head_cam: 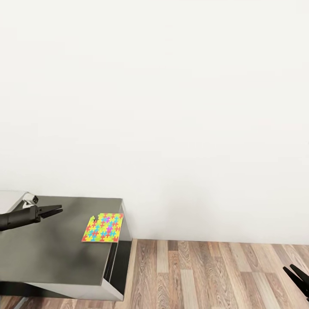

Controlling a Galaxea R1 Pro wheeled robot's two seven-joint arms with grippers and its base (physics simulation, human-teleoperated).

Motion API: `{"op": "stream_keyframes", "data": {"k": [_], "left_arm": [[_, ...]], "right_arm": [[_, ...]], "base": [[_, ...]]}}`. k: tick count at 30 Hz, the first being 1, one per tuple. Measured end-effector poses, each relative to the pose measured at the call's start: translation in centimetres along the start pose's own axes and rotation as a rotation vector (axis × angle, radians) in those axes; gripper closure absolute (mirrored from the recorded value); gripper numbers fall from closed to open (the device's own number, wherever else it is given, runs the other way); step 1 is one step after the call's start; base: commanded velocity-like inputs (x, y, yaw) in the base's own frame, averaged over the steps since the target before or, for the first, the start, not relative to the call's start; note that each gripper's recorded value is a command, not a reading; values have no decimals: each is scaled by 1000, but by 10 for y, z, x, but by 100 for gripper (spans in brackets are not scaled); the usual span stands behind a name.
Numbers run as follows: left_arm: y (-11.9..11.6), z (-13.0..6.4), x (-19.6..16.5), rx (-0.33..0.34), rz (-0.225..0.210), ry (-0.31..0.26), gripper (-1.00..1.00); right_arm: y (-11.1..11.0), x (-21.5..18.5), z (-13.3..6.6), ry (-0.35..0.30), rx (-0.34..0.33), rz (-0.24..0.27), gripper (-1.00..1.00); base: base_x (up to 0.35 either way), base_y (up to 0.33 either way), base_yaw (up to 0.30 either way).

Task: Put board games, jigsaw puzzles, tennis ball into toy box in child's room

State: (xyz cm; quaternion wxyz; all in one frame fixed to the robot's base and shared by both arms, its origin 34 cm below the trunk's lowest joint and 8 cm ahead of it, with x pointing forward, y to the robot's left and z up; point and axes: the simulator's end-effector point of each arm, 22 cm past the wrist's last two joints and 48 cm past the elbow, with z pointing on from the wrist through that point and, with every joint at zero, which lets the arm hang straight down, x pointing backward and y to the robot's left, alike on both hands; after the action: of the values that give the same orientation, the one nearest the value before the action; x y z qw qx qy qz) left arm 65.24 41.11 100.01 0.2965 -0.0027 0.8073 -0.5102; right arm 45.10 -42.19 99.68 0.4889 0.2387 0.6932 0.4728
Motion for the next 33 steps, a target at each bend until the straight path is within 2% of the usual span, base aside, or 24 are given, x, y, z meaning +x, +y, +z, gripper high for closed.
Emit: {"op": "stream_keyframes", "data": {"k": [33], "left_arm": [[-25,-4,-11,24,41,-22,-100]], "right_arm": [[16,-7,-1,-26,-42,-21,-100]], "base": [[0,0,0]]}}
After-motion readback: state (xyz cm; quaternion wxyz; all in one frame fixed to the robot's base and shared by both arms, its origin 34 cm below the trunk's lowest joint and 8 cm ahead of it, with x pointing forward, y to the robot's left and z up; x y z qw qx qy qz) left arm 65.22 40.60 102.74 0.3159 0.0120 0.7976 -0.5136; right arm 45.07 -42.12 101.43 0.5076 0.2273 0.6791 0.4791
